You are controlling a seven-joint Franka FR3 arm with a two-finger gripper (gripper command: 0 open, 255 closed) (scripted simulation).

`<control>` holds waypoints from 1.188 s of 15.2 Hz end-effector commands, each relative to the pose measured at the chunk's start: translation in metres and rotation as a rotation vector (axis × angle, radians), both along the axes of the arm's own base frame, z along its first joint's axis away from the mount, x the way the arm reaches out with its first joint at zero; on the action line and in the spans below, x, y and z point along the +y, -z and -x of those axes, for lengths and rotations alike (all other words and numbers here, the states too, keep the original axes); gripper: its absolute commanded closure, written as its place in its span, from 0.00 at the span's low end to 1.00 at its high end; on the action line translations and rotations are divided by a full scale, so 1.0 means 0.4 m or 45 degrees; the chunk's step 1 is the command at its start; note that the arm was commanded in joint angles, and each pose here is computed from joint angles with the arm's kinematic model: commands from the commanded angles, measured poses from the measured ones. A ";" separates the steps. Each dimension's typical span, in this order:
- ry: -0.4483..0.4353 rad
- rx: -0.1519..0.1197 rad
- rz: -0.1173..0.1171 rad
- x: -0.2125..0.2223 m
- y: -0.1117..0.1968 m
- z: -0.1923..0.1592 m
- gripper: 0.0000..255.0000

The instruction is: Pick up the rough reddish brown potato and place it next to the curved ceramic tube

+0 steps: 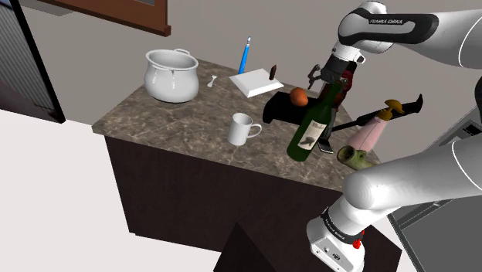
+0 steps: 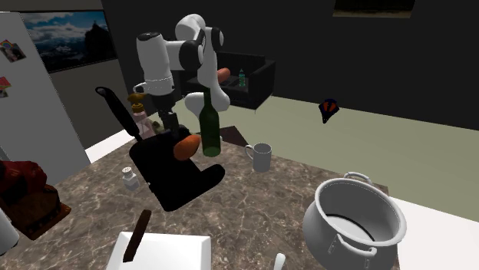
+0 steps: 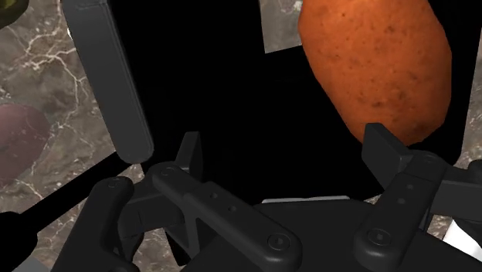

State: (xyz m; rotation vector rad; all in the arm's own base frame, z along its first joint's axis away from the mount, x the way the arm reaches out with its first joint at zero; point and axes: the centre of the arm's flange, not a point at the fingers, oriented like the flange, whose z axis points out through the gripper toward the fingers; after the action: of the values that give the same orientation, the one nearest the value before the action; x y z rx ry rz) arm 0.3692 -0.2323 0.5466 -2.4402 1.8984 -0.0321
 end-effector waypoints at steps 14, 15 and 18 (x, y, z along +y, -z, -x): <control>0.004 -0.001 -0.002 0.003 0.036 -0.002 1.00; 0.004 -0.001 -0.002 0.003 0.036 -0.002 1.00; 0.004 -0.001 -0.002 0.003 0.036 -0.002 1.00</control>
State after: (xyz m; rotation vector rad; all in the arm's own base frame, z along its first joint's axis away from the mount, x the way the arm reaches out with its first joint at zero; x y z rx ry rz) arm 0.3701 -0.2311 0.5322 -2.4363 1.9012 -0.0316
